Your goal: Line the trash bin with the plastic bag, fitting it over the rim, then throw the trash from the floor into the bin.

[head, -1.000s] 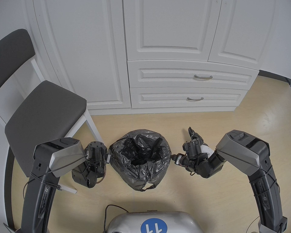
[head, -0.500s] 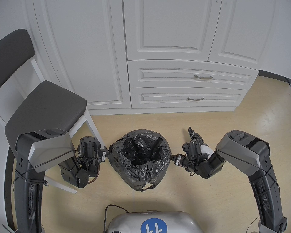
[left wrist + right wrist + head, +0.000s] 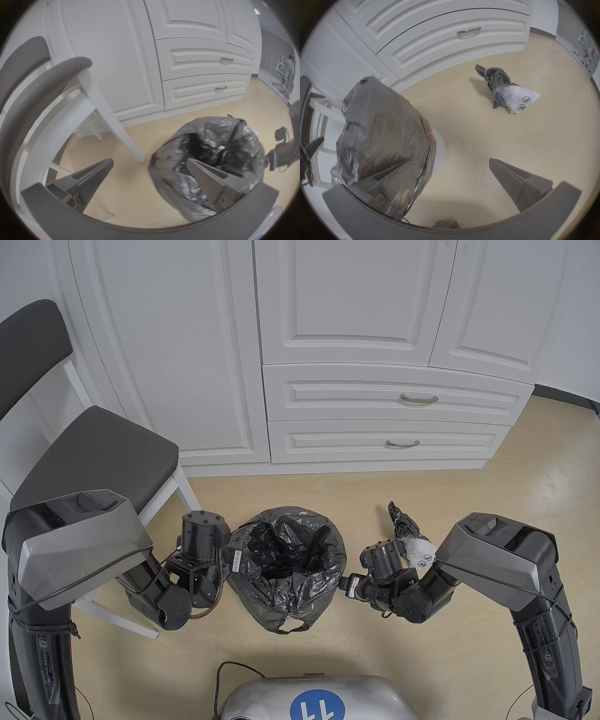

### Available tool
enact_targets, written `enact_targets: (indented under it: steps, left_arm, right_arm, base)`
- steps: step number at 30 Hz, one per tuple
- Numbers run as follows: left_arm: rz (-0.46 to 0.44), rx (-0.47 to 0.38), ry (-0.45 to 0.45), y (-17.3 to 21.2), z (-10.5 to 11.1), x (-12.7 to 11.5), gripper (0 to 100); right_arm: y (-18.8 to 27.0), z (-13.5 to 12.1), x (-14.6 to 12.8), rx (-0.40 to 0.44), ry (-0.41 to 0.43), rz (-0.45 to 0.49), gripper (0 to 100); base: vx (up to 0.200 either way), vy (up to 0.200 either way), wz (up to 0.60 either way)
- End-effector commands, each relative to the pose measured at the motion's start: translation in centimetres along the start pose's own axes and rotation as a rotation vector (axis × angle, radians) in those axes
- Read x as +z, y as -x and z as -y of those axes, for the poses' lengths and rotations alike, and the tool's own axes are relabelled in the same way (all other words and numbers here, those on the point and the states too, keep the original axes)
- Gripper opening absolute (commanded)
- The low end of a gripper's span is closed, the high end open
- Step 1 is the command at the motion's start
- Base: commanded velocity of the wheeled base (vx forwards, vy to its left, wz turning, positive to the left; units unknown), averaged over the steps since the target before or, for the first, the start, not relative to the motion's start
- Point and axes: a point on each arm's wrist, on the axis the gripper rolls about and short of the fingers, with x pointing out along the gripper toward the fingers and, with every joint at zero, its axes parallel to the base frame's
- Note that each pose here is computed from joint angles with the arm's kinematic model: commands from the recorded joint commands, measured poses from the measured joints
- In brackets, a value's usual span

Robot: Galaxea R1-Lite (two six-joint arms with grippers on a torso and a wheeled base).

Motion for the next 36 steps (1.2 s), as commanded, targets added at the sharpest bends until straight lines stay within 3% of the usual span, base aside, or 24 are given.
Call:
enact_targets:
  steps: [1,2,6,14,25,31,36]
  left_arm:
    - [0.019,-0.034,0.017,0.8,1.2,0.9,100]
    - [0.007,-0.05,0.021,0.8,2.0,0.7,100]
    - [-0.014,-0.067,0.027,0.6,3.0,0.2,100]
    - [-0.054,-0.073,0.04,-0.1,3.9,-1.5,100]
    - [-0.089,-0.113,0.021,0.6,5.8,-2.6,100]
    - [-0.107,-0.114,-0.002,0.6,6.3,-2.9,100]
    - [-0.088,-0.007,-0.068,0.5,5.9,-2.6,100]
  right_arm:
    - [1.2,-1.3,-0.8,0.025,0.037,-0.018,100]
    - [1.5,-1.9,-1.8,0.032,0.085,-0.04,100]
    - [2.3,-2.8,-3.4,0.043,0.139,-0.083,100]
    - [4.4,-3.1,-4.9,0.026,0.241,-0.161,100]
    - [8.3,-0.8,-3.7,0.013,0.443,-0.191,100]
    - [8.9,-0.5,-3.2,0.048,0.456,-0.192,100]
    - [8.4,-0.1,-3.2,0.128,0.426,-0.246,100]
  base:
    - [0.0,0.0,0.0]
    - [0.0,0.0,0.0]
    - [0.0,0.0,0.0]
    - [0.0,0.0,0.0]
    - [0.0,0.0,0.0]
    - [0.0,0.0,0.0]
    - [0.0,0.0,0.0]
